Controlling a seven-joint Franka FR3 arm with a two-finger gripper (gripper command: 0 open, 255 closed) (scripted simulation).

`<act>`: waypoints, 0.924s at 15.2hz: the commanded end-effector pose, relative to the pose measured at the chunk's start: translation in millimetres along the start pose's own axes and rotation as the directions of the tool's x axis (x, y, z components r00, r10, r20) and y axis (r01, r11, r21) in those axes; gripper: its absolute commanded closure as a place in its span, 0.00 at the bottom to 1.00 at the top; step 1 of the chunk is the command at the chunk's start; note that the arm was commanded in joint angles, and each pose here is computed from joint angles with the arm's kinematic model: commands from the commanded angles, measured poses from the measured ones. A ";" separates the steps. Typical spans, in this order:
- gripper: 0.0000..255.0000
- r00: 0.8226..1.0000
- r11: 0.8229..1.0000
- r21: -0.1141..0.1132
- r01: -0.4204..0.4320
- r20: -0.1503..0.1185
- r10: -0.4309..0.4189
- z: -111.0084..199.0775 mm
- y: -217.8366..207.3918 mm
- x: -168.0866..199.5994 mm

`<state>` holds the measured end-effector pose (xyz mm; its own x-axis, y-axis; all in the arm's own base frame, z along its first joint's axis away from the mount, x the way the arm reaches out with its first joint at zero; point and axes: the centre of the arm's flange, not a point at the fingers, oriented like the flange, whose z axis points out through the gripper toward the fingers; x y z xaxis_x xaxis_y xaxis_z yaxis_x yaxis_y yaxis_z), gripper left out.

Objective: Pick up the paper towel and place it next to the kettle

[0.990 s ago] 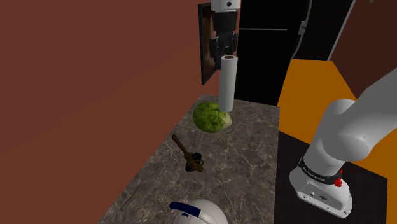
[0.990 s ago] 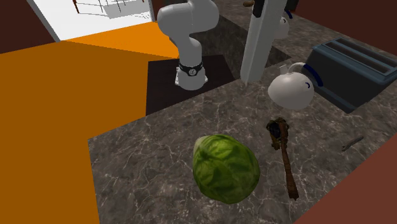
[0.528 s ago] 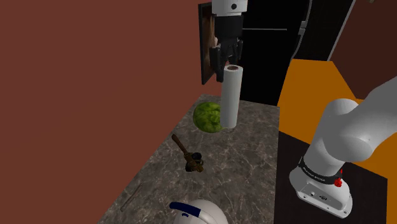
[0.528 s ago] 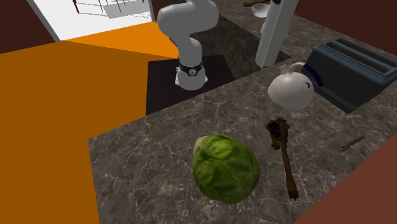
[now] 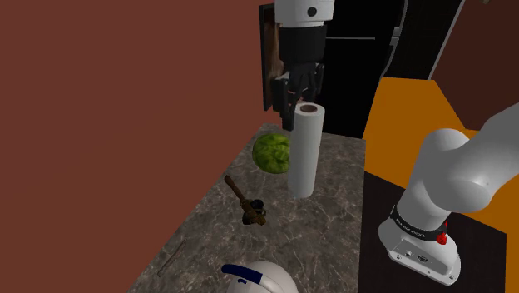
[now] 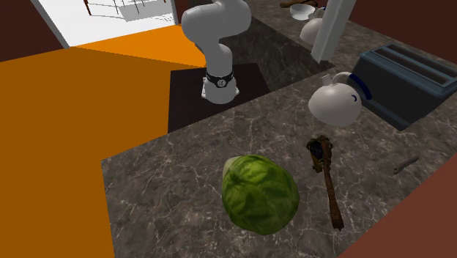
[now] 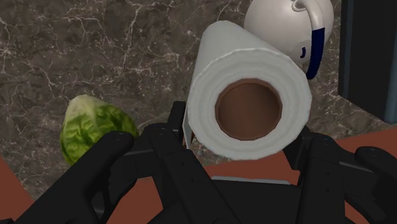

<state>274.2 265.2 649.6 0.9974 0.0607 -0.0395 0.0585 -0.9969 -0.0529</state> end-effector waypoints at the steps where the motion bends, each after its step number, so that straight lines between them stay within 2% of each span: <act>1: 1.00 1.000 1.000 0.000 -0.002 0.000 0.002 2.1 -20.6 -15.9; 14: 1.00 1.000 1.000 0.000 -0.002 0.000 0.002 13.0 -158.1 -118.0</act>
<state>156.2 407.7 649.8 0.9974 0.0604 -0.0393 0.0583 -0.9969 -0.0526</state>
